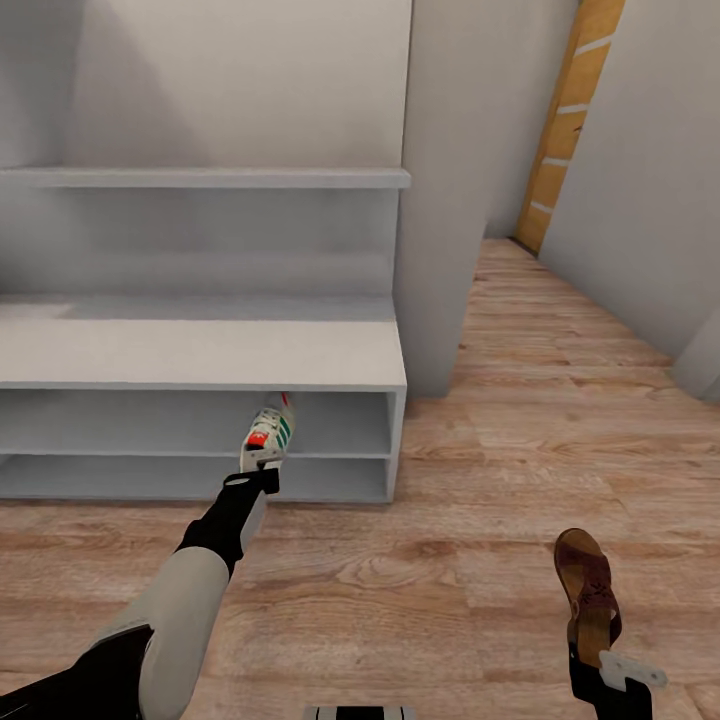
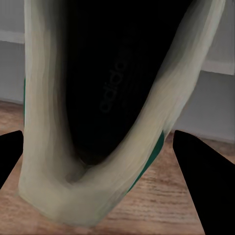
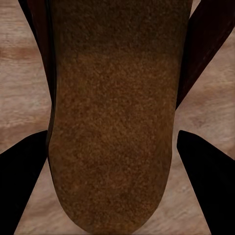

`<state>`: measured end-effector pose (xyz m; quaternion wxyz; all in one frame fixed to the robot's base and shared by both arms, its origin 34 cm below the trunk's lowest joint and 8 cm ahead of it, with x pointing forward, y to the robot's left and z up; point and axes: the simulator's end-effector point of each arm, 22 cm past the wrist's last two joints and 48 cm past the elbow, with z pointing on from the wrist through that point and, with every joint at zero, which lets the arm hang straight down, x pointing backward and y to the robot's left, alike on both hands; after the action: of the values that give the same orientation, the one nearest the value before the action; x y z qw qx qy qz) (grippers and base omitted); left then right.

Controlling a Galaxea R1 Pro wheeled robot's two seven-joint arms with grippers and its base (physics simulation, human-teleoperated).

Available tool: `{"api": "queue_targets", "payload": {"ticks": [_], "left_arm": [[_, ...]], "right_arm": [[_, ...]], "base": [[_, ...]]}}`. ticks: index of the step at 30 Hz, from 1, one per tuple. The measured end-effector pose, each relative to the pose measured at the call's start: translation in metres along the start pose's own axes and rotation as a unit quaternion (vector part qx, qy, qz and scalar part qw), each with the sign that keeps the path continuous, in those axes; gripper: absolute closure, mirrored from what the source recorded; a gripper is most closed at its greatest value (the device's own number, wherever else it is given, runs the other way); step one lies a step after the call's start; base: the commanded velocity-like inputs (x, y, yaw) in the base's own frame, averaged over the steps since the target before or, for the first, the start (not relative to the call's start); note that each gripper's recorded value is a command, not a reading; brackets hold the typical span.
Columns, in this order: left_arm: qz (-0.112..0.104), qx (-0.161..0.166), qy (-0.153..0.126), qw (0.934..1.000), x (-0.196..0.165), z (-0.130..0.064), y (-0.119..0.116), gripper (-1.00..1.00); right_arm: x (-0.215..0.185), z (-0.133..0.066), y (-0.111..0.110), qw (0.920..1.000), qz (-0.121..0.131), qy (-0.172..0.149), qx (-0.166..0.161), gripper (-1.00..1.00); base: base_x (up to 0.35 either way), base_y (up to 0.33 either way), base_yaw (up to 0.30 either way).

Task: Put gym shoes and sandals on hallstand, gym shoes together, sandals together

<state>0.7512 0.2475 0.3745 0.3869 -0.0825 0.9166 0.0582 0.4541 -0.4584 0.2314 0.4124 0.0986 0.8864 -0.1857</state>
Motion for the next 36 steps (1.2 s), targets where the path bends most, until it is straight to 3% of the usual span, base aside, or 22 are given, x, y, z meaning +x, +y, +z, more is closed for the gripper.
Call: {"api": "queue_targets", "payload": {"ticks": [17, 36], "left_arm": [[0.0, 0.0, 0.0, 1.0, 0.0, -0.0003, -0.0002, 1.0], [0.001, -0.001, -0.001, 1.0, -0.0004, 0.0, 0.0017, 1.0]], "right_arm": [[-0.0001, -0.0001, 0.0, 1.0, 0.0, 0.0, 0.0, 1.0], [-0.0001, 0.0, 0.0, 1.0, 0.0, 0.0, 0.0, 1.0]], "base": [[0.286, 0.0, 0.0], [0.144, 0.0, 0.0]]}}
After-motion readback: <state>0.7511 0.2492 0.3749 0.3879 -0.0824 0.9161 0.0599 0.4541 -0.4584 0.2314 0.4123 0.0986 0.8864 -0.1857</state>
